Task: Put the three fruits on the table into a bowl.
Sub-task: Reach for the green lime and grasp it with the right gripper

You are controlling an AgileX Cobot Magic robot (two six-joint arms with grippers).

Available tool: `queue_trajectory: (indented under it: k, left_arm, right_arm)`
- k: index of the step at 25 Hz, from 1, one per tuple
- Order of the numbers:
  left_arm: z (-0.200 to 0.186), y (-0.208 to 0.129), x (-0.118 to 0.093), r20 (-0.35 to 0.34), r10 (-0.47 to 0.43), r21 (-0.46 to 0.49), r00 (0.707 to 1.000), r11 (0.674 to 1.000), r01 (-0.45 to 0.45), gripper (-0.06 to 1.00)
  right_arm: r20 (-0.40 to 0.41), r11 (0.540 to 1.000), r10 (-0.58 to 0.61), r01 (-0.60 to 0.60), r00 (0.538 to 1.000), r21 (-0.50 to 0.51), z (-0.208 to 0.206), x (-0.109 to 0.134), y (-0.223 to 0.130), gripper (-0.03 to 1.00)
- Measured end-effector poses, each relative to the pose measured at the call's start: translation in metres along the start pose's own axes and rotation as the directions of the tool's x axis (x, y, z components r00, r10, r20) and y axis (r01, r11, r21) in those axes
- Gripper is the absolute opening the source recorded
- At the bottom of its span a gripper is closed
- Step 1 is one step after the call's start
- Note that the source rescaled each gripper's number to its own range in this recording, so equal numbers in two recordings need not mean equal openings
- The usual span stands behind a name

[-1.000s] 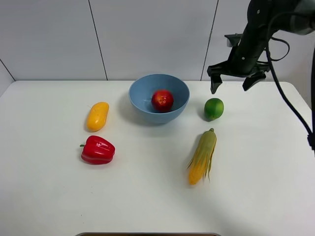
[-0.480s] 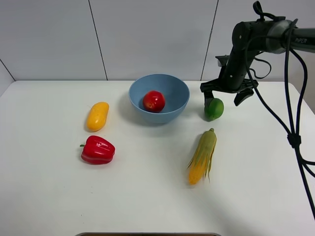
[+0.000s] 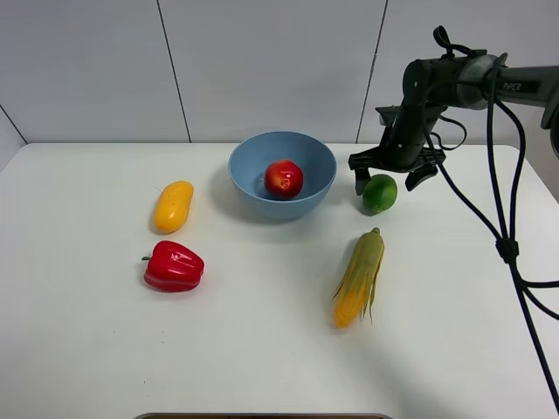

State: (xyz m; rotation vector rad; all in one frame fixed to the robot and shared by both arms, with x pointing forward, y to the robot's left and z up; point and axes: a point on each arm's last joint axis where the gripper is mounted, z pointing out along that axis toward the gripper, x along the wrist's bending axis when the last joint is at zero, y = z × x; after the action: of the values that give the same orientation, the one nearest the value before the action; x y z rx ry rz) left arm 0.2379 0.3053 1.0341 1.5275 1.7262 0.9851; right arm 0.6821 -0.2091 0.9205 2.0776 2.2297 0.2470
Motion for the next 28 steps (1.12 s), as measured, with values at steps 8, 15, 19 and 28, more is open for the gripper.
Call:
queue_trajectory:
  k: [8, 15, 19, 28]
  left_arm:
    - [0.000, 0.000, 0.000, 0.000, 0.001, 0.000, 1.000, 1.000, -0.001, 1.00]
    - [0.000, 0.000, 0.000, 0.000, 0.000, 0.000, 1.000, 1.000, 0.000, 1.00]
    - [0.000, 0.000, 0.000, 0.000, 0.000, 0.000, 1.000, 1.000, 0.000, 1.00]
    - [0.000, 0.000, 0.000, 0.000, 0.000, 0.000, 1.000, 1.000, 0.000, 1.00]
  right_arm:
    - [-0.020, 1.000, 0.018, -0.018, 1.000, -0.011, 0.026, 0.001, 0.002, 0.77]
    - [-0.021, 0.999, 0.019, -0.019, 1.000, -0.032, 0.036, 0.001, 0.004, 0.77]
    - [-0.019, 1.000, 0.019, -0.020, 1.000, -0.019, 0.045, 0.001, 0.003, 0.77]
    - [-0.017, 0.999, 0.018, -0.018, 1.000, -0.026, 0.049, 0.000, 0.004, 0.68]
